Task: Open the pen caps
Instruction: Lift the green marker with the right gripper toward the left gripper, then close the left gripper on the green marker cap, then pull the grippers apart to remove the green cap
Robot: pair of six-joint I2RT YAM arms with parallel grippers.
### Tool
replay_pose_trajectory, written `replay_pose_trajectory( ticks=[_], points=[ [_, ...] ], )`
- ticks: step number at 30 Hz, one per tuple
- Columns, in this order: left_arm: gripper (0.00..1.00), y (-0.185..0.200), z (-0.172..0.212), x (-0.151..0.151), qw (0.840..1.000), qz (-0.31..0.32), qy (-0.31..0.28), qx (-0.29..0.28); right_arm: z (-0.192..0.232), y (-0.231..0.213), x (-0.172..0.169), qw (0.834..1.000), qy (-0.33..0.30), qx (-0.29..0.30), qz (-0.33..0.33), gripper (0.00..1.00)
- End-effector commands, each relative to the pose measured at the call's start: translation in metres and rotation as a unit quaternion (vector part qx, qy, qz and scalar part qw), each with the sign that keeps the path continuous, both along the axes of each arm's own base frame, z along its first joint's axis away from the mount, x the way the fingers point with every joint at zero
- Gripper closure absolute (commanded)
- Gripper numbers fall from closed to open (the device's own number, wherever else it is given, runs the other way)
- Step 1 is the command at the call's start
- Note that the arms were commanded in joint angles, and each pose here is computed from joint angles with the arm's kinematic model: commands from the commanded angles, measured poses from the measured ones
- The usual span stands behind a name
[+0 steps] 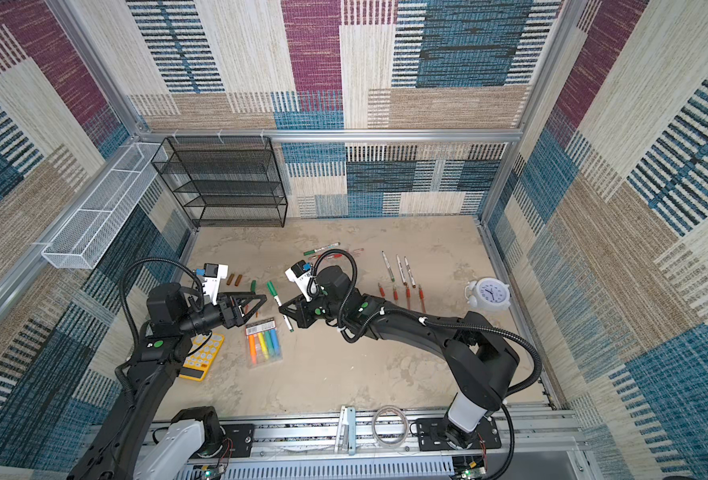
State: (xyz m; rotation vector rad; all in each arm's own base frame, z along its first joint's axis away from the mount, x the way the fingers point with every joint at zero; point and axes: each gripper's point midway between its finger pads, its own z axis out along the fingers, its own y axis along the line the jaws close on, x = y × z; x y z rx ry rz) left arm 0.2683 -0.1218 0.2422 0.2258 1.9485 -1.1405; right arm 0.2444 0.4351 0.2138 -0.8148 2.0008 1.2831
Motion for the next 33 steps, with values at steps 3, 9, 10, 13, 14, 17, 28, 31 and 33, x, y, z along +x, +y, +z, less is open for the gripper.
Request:
replay_pose_trajectory(
  ticks=[3,9,10,13,14,17,28,31,33],
  points=[
    [0.2,-0.003,0.015,0.006,1.0,-0.005,-0.007,-0.026,0.016,0.015,-0.009,0.999,-0.018,0.033,0.026,0.93],
    [0.37,-0.006,0.015,0.009,0.999,-0.011,-0.003,-0.03,0.011,0.025,-0.016,0.999,-0.012,0.026,0.045,0.93],
    [0.42,-0.006,0.015,0.009,1.0,-0.009,-0.004,-0.03,0.011,0.025,-0.017,0.998,-0.014,0.028,0.046,0.93],
    [0.6,-0.006,0.013,0.009,1.0,-0.009,-0.006,-0.028,0.009,0.027,-0.015,0.999,-0.014,0.024,0.046,0.93],
    [0.7,-0.006,0.012,0.01,1.0,-0.008,-0.004,-0.027,0.007,0.028,-0.014,0.999,-0.013,0.019,0.046,0.93],
    [0.9,-0.003,0.01,0.012,1.0,0.003,0.006,-0.022,0.008,0.028,-0.015,0.999,-0.015,0.02,0.046,0.93],
    [1.0,-0.003,0.007,0.012,1.0,0.005,0.01,-0.024,0.003,0.034,-0.008,0.999,-0.027,0.004,0.041,0.69],
    [1.0,-0.002,0.008,0.013,1.0,0.008,0.014,-0.023,-0.002,0.039,-0.007,0.999,-0.02,0.001,0.05,0.69],
    [1.0,-0.003,0.009,0.012,1.0,0.008,0.007,-0.023,-0.004,0.04,-0.007,0.999,-0.02,0.005,0.049,0.74]
  ],
)
